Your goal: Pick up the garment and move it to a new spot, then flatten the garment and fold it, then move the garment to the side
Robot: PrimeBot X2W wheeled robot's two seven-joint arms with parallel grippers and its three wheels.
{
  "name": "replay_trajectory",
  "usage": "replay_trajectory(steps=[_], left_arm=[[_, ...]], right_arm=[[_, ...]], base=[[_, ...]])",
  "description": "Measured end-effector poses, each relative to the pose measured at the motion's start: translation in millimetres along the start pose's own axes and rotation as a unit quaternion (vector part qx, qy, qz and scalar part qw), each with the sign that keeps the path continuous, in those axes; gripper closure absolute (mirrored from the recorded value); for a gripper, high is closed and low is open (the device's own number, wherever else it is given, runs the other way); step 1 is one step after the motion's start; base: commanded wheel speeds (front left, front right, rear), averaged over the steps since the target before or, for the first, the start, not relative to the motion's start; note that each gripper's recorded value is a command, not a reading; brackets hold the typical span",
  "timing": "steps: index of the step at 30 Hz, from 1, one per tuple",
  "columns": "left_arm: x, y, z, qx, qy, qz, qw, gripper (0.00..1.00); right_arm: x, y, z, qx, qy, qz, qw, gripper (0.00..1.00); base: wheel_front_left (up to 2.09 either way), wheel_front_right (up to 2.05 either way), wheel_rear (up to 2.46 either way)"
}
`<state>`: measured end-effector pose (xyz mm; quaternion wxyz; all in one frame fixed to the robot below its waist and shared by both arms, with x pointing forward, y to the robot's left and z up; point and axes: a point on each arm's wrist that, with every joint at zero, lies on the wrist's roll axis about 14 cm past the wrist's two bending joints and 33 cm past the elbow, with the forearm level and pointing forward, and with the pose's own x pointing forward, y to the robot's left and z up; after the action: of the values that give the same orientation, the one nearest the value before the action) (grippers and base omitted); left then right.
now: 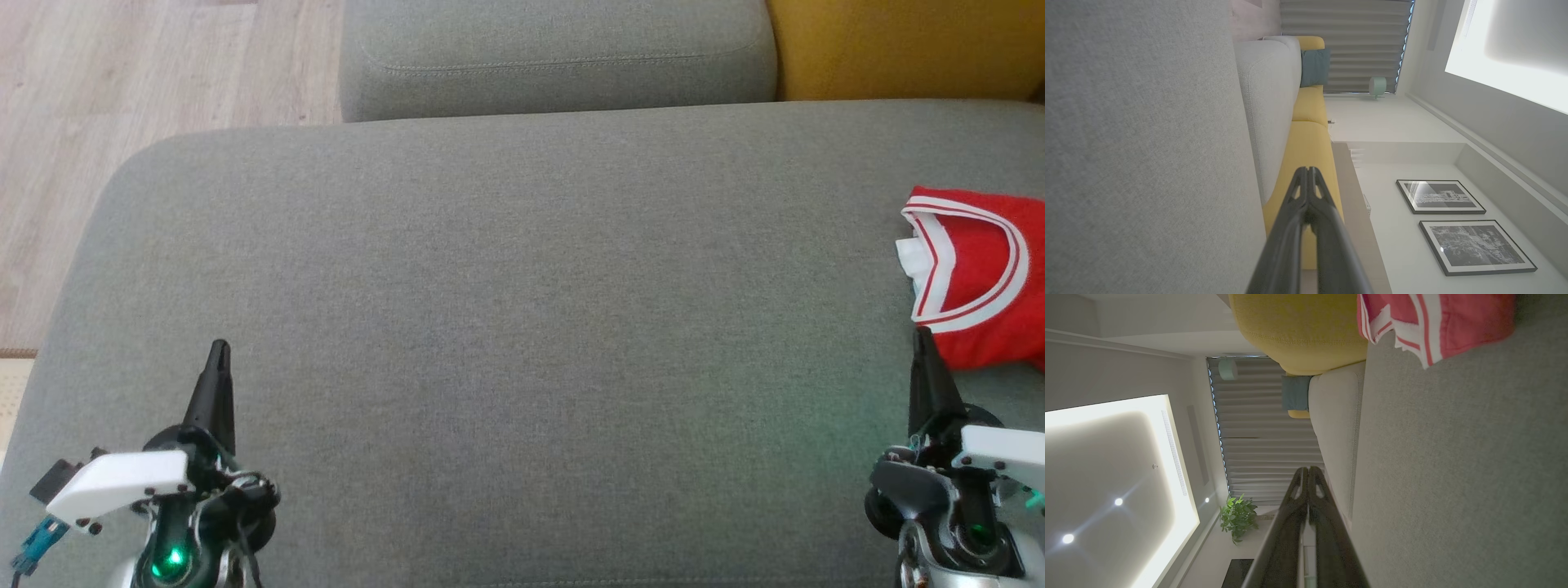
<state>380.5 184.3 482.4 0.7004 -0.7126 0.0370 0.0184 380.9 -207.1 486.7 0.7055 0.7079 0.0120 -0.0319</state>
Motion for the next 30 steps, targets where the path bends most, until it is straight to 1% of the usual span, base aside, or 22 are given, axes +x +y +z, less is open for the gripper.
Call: replay_trajectory(steps=[30], left_arm=[[0.0,0.0,0.1,0.000,0.000,0.000,1.000,1.00]], right_arm=[[0.0,0.1,-0.1,0.000,0.000,0.000,1.000,1.00]], base=[[0.00,0.00,0.00]])
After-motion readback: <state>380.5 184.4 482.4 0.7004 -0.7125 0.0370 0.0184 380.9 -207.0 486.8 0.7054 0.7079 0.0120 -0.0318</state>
